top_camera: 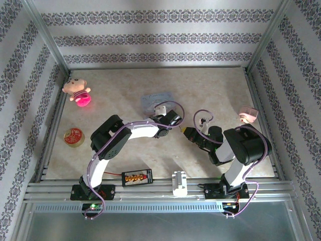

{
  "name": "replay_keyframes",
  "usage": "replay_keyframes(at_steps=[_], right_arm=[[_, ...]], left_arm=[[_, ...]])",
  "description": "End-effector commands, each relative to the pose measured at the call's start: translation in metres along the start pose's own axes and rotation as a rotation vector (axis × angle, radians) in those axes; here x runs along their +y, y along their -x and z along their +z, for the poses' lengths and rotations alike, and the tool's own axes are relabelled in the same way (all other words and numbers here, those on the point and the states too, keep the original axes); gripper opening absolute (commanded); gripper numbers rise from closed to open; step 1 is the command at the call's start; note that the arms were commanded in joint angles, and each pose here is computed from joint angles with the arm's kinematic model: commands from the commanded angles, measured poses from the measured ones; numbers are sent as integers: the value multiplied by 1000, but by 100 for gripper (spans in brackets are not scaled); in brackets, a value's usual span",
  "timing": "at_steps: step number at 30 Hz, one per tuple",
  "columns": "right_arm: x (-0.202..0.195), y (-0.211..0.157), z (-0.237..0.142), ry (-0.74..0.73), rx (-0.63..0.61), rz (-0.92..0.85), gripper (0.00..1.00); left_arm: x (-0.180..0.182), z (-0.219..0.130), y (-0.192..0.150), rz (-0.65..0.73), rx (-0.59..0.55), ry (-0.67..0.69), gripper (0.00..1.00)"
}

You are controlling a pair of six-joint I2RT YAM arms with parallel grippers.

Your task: Unlock a padlock with a key

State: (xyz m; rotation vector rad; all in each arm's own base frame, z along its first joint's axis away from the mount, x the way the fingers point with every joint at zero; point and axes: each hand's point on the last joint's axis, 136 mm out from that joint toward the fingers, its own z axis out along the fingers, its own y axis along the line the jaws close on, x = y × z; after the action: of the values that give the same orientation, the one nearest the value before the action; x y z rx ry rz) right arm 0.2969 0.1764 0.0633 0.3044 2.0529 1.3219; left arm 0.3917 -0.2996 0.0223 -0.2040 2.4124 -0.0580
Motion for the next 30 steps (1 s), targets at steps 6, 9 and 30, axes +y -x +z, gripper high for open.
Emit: replay_keyframes(at_steps=[6, 9, 30], right_arm=[[10, 3, 5, 41, -1, -41, 0], [10, 2, 5, 40, 2, -40, 0], [6, -11, 20, 16, 34, -69, 0]], left_arm=[[-12, 3, 12, 73, -69, 1, 53], [-15, 6, 14, 87, -81, -5, 53], [-25, -7, 24, 53, -61, -85, 18]])
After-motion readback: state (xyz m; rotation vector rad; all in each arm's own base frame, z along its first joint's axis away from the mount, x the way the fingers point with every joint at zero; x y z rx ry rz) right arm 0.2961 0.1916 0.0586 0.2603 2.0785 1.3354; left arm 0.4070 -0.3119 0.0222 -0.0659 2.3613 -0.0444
